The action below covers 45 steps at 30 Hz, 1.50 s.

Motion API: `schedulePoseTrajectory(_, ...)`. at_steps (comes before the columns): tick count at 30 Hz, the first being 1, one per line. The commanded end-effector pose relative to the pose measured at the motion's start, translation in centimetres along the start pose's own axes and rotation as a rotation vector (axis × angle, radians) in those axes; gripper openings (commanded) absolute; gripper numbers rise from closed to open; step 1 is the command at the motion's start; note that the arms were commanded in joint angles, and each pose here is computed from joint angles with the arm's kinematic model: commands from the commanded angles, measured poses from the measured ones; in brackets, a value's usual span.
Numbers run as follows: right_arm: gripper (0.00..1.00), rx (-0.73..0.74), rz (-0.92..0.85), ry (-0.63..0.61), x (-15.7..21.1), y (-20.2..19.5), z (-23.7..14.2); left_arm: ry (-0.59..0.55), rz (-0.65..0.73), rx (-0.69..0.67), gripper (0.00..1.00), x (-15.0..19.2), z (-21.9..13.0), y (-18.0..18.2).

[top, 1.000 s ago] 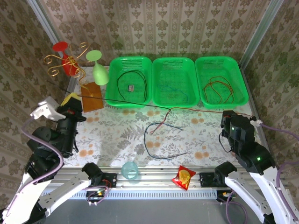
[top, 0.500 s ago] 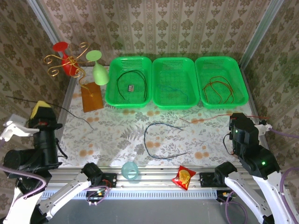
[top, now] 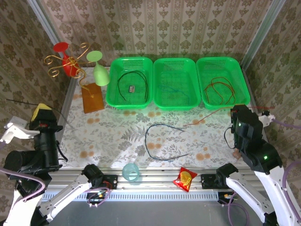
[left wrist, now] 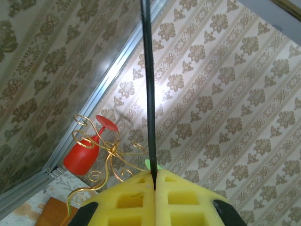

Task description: Untangle the cables

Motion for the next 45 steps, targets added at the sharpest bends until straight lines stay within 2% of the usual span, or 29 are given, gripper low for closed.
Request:
schedulePoseTrajectory(1,0.0,-0.135,-0.037,-0.087,-1.9,5.5,-0.4,0.047,0.027,0.036,0.0,1.3,0.9,-1.6)
schedulePoseTrajectory(6,0.0,-0.253,-0.162,-0.158,-2.9,11.3,-0.3,0.099,0.048,0.072,0.0,2.5,1.6,-3.1)
schedulePoseTrajectory(13,0.0,-0.361,-0.359,-0.267,-4.0,18.0,0.7,0.188,0.022,0.111,0.0,5.9,2.2,-4.2)
schedulePoseTrajectory(21,0.0,-0.411,-0.466,-0.308,-4.0,22.8,5.5,0.22,0.009,0.11,0.0,6.8,2.1,-4.0)
schedulePoseTrajectory(26,0.0,-0.381,-0.696,-0.349,-2.5,24.4,10.2,0.256,0.001,0.111,0.0,7.3,1.7,-3.7)
schedulePoseTrajectory(29,0.0,-0.313,-0.838,-0.328,-0.7,22.7,13.9,0.282,-0.024,0.109,0.0,8.0,1.4,-3.4)
schedulePoseTrajectory(32,0.0,-0.224,-0.959,-0.209,2.4,18.1,19.3,0.292,-0.036,0.11,0.0,8.5,1.3,-3.3)
schedulePoseTrajectory(35,0.0,-0.129,-0.973,-0.091,4.1,12.9,22.6,0.289,-0.032,0.112,0.0,8.3,1.4,-3.4)
schedulePoseTrajectory(39,0.0,0.032,-0.973,0.077,6.0,5.6,25.0,0.286,-0.011,0.119,0.0,8.0,1.7,-3.9)
schedulePoseTrajectory(45,0.0,0.242,-1.035,0.355,9.3,-3.2,25.6,0.293,0.001,0.132,0.0,8.4,2.1,-4.7)
Point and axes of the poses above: each hand's point on the last joint's axis, 136 mm out from that joint toward the fingers, its own z axis out along the fingers, its own y axis along the line the jaws close on, x = y × z, the point moved 3 cm from there along -z, back along the fingers, and after that the axes turned 5 degrees about z, right-handed, at the moved point
